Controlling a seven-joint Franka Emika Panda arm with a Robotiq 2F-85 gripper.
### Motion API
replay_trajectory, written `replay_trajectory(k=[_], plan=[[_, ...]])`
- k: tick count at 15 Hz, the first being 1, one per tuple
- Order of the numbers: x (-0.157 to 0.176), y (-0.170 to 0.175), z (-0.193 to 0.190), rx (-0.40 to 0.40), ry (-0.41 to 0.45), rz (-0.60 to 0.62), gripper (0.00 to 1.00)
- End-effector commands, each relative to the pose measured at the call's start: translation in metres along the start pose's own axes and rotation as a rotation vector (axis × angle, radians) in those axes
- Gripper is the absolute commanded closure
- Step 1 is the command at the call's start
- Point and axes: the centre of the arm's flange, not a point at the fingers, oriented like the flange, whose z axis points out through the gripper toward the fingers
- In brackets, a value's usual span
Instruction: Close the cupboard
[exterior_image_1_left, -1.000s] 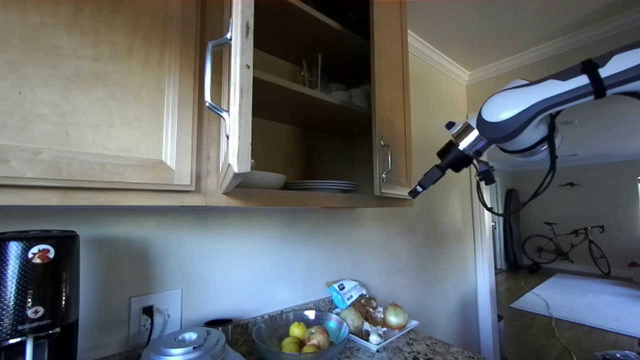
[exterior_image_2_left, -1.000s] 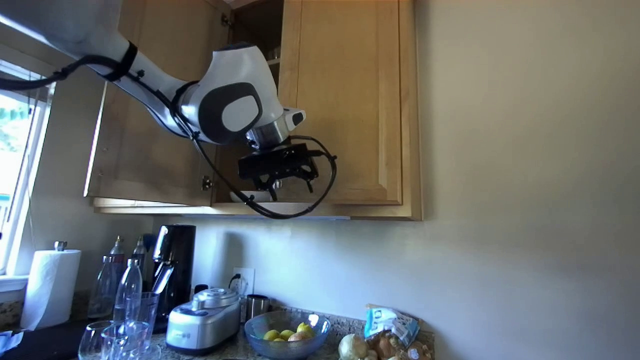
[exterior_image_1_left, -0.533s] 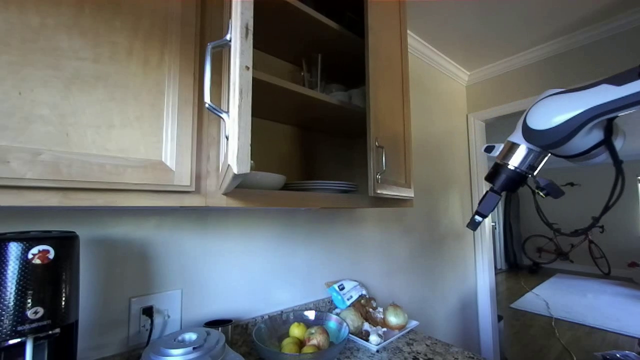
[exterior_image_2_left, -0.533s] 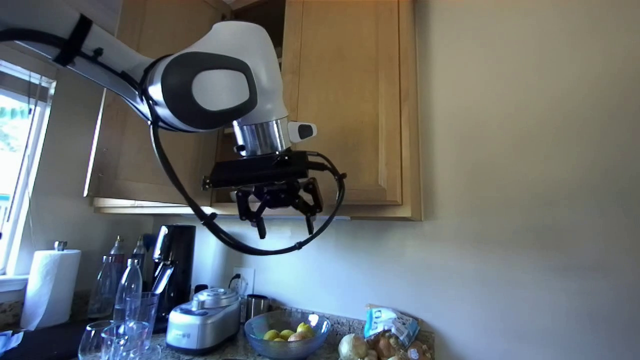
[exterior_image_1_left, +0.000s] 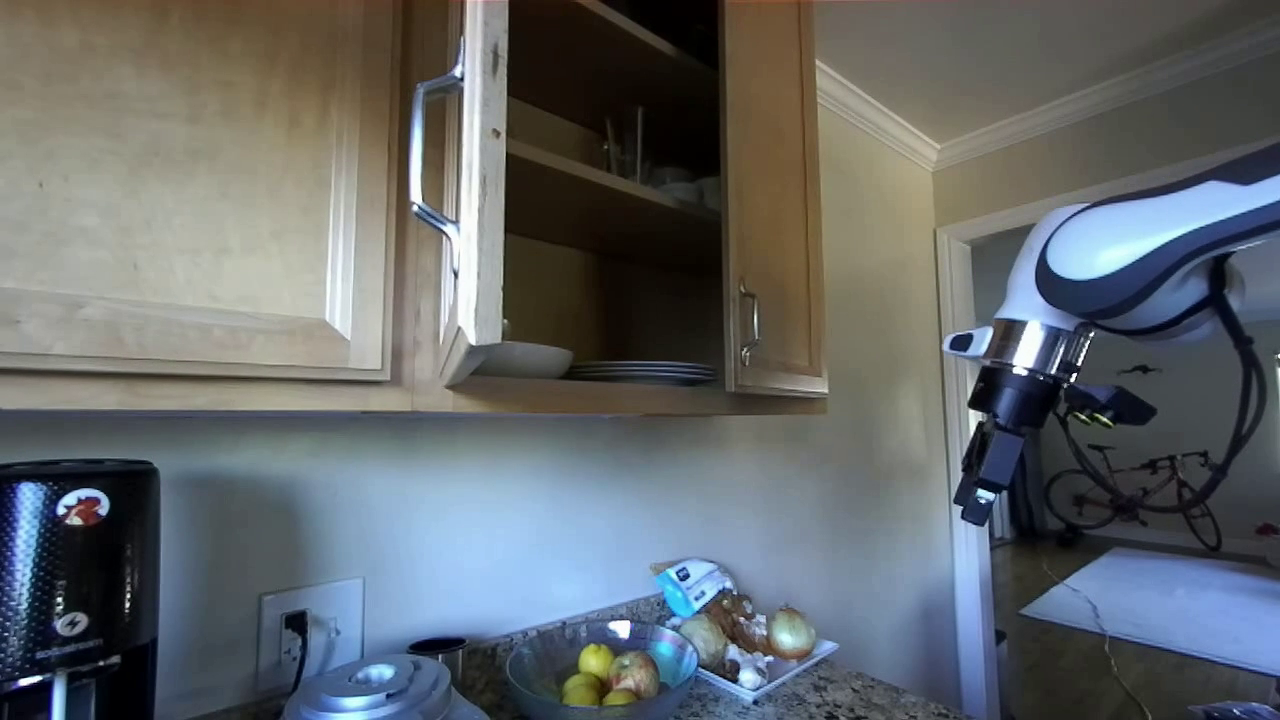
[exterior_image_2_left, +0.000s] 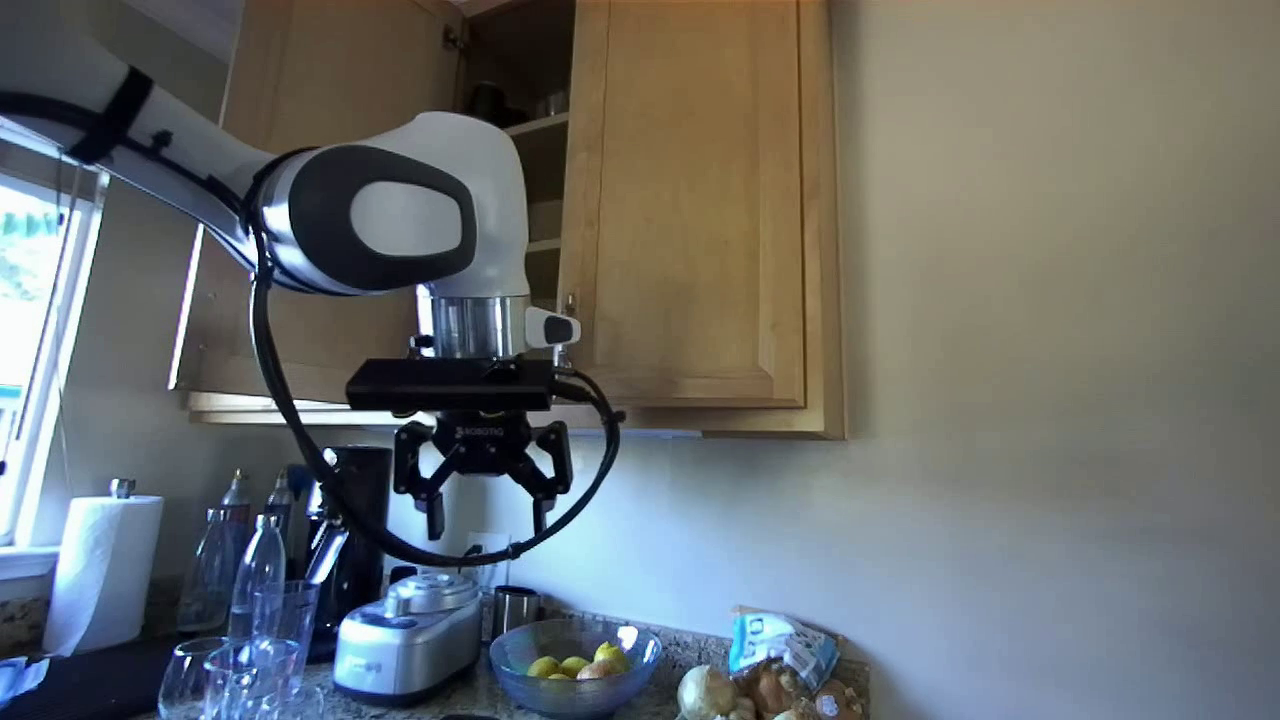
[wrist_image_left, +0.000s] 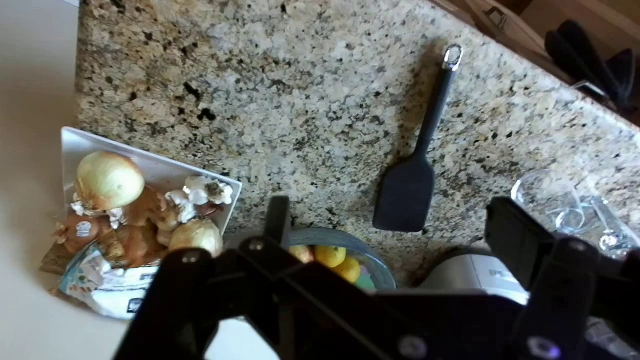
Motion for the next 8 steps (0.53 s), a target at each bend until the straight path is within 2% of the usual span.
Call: replay_trajectory(k=[1,4,8], plan=[[0.000,-0.051,-0.008,0.032,-0.011,-0.049,0.00],[0.008,-0.084,-0.014,0.043,0.014,0.012,0.00],[0.025,-0.116,-0.015,0.069,0.084,0.178,0.00]])
